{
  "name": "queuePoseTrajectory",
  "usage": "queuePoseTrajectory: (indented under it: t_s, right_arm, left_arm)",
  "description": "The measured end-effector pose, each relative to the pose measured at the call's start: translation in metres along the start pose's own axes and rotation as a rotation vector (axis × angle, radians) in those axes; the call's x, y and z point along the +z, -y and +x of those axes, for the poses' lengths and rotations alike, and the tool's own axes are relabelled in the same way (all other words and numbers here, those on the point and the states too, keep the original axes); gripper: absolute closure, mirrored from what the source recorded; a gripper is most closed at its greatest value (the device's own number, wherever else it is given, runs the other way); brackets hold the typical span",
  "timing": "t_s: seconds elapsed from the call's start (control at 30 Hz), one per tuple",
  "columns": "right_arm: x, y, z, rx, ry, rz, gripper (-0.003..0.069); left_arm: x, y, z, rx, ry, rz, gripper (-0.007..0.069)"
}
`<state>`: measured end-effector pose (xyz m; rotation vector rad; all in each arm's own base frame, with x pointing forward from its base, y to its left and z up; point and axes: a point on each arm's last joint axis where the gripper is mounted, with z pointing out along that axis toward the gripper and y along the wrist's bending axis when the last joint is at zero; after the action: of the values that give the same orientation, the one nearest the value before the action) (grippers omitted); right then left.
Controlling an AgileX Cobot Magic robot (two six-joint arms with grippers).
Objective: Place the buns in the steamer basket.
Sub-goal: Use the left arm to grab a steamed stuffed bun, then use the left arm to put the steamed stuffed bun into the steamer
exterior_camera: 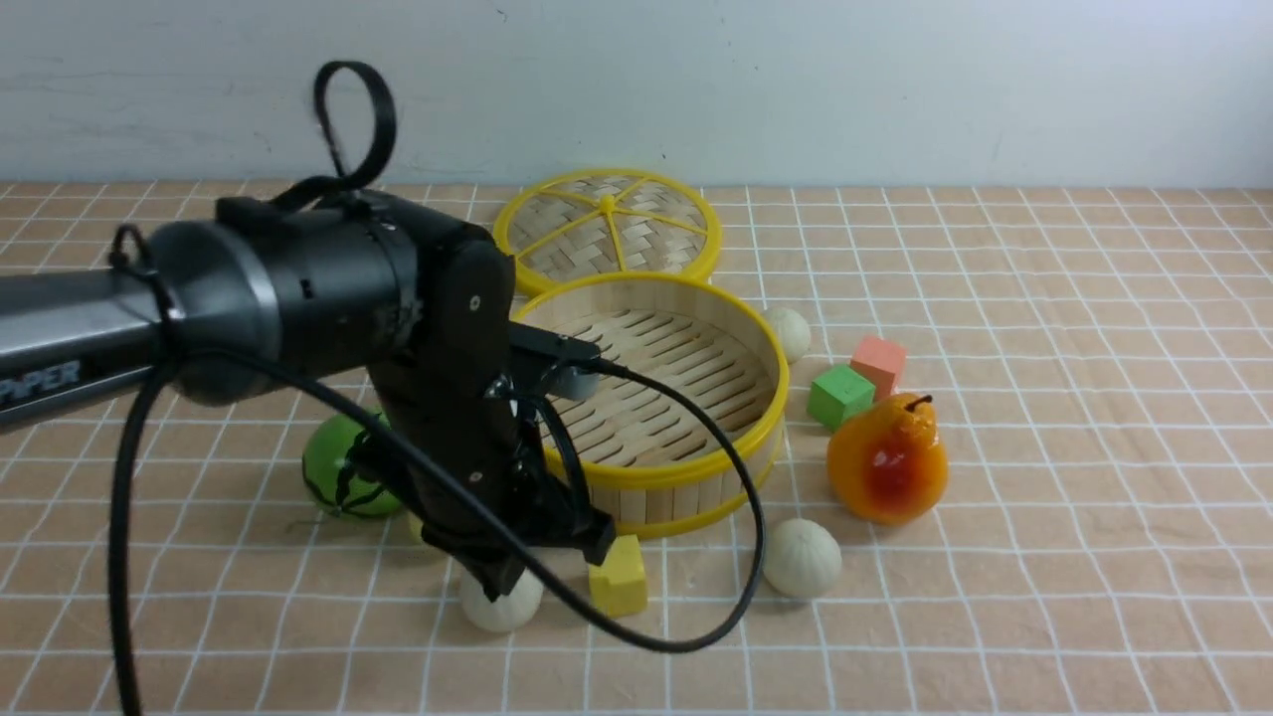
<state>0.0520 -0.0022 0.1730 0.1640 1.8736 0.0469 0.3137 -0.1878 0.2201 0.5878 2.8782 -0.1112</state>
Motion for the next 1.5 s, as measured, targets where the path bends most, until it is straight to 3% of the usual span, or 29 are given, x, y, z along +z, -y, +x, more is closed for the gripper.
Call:
queuePoseTrajectory:
  t_s: [0.1, 0.23, 0.4, 0.77, 0.87, 0.97, 1.0, 1.03, 1.07, 1.27, 1.5]
  right_arm:
    - [0.0, 0.0, 0.0, 0.0, 0.0, 0.0, 0.0418]
    - [0.0, 0.0, 0.0, 0.0, 0.0, 0.0, 0.0418]
    - [0.0, 0.0, 0.0, 0.0, 0.0, 0.0, 0.0418]
    - [0.0, 0.0, 0.0, 0.0, 0.0, 0.0, 0.0418]
    - [0.0, 0.0, 0.0, 0.0, 0.0, 0.0, 0.0418]
    - [0.0, 0.0, 0.0, 0.0, 0.0, 0.0, 0.0418]
    - [0.0, 0.0, 0.0, 0.0, 0.0, 0.0, 0.0418]
    - [0.0, 0.0, 0.0, 0.0, 0.0, 0.0, 0.0418]
    - [0.0, 0.0, 0.0, 0.0, 0.0, 0.0, 0.0418]
    - [0.0, 0.0, 0.0, 0.0, 0.0, 0.0, 0.0418]
    - [0.0, 0.0, 0.0, 0.0, 0.0, 0.0, 0.0418]
  left_arm:
    - [0.003, -0.007, -0.006, -0.015, 0.01, -0.007, 0.0578]
    - [0.006, -0.022, -0.013, -0.056, 0.043, -0.008, 0.0452]
    - [0.013, -0.023, -0.015, -0.049, 0.047, 0.017, 0.035]
    - [0.039, -0.023, -0.018, -0.023, 0.016, 0.023, 0.0326]
    - [0.039, -0.023, -0.018, -0.022, 0.018, 0.023, 0.0341]
    - [0.039, -0.023, -0.017, -0.022, 0.008, 0.023, 0.0426]
    - [0.039, -0.023, -0.016, -0.022, -0.009, 0.022, 0.0514]
    - [0.039, -0.023, -0.016, -0.021, -0.012, 0.022, 0.0539]
    - [0.037, -0.022, -0.014, -0.025, -0.026, 0.026, 0.0613]
    - [-0.004, -0.017, -0.013, -0.048, 0.008, 0.074, 0.0634]
    - [-0.063, -0.012, -0.044, -0.017, 0.298, 0.119, 0.0634]
